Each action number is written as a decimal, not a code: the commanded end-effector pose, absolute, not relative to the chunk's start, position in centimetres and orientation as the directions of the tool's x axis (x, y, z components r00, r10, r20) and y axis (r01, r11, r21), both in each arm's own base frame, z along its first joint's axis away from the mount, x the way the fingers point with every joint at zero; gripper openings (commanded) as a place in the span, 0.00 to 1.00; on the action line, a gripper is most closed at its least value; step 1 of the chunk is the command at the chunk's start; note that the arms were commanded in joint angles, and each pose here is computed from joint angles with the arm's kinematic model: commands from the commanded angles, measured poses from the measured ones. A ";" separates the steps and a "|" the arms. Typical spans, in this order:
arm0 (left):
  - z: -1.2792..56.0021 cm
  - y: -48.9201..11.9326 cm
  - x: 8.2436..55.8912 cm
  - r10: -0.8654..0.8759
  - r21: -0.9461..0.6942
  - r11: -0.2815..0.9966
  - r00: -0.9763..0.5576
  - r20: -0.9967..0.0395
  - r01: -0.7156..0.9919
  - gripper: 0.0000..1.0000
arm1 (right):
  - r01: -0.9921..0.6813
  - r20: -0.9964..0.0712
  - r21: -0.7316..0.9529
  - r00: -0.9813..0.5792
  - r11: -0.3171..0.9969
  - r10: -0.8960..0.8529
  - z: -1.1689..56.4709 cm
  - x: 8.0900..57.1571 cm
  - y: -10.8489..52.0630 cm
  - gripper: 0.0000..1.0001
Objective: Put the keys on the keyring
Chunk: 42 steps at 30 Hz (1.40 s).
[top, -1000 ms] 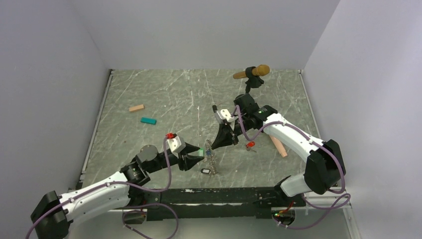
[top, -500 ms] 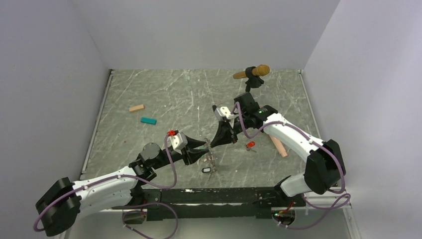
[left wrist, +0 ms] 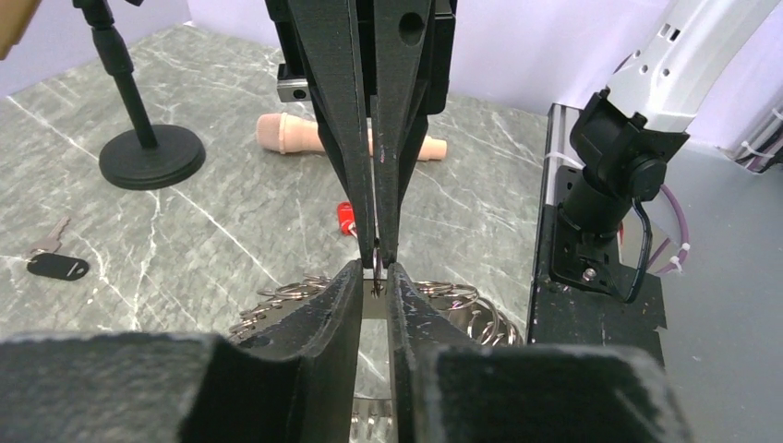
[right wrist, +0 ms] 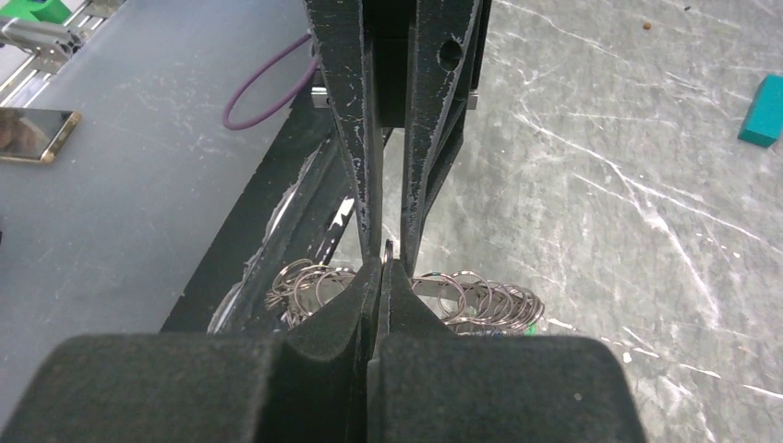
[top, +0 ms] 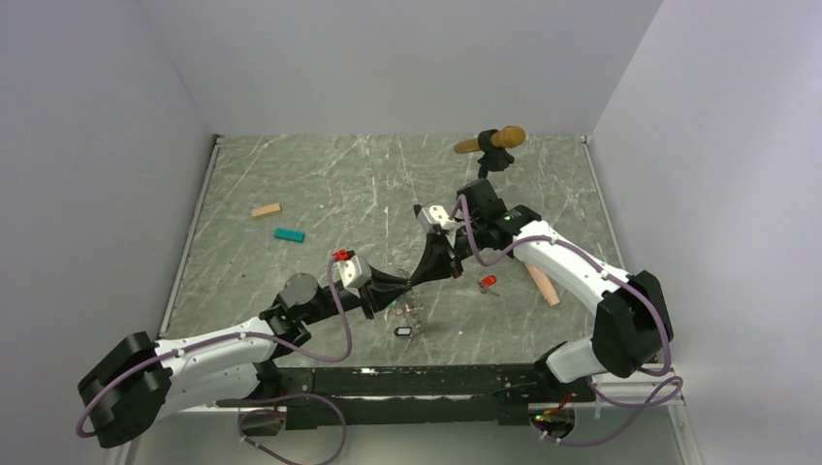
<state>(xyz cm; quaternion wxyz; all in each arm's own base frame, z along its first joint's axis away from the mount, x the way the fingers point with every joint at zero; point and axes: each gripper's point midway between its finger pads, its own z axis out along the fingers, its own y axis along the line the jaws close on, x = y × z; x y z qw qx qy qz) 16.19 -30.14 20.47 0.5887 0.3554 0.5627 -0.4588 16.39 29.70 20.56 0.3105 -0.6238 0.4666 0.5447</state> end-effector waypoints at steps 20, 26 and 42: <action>22.7 -29.7 15.9 -0.111 -0.062 0.325 -0.027 -0.993 0.944 0.00 | -0.923 -0.983 0.085 -0.018 -0.374 -0.180 22.4 16.9 28.9 0.36; 23.5 -29.1 16.0 -0.075 -0.008 0.335 0.018 -0.997 0.942 0.00 | -0.950 -0.982 0.074 -0.016 -0.302 -0.191 23.1 18.5 27.6 0.54; 28.9 -26.3 16.4 0.076 0.174 0.193 0.162 -0.984 0.966 0.00 | -0.988 -0.883 0.089 -0.136 0.125 -0.449 16.8 23.1 12.7 0.68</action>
